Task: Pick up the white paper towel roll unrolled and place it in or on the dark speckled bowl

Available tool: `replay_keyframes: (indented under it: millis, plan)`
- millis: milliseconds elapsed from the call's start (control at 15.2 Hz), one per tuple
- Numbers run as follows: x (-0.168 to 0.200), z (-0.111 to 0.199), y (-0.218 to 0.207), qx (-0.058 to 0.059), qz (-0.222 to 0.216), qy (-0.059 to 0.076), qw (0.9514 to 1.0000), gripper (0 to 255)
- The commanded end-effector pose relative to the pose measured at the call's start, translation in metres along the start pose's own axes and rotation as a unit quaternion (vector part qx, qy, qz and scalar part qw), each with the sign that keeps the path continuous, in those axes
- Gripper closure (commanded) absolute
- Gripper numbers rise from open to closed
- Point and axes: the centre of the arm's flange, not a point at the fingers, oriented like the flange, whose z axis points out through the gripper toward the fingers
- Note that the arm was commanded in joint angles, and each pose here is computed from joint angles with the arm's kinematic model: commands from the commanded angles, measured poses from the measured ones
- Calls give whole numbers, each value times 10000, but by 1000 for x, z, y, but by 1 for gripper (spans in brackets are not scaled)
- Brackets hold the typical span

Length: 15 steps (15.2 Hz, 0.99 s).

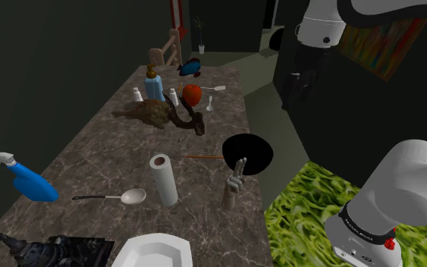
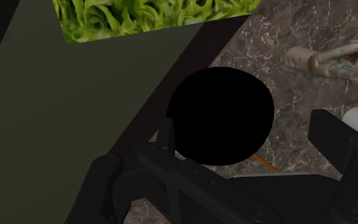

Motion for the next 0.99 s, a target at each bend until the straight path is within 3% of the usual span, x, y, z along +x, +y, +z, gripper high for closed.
replay_keyframes:
  millis: [0, 924]
  plan:
    - [0, 0, 0, 0, 0, 0, 10000, 0]
    - [65, 60, -167, -269, -148, 237, 9992, 0]
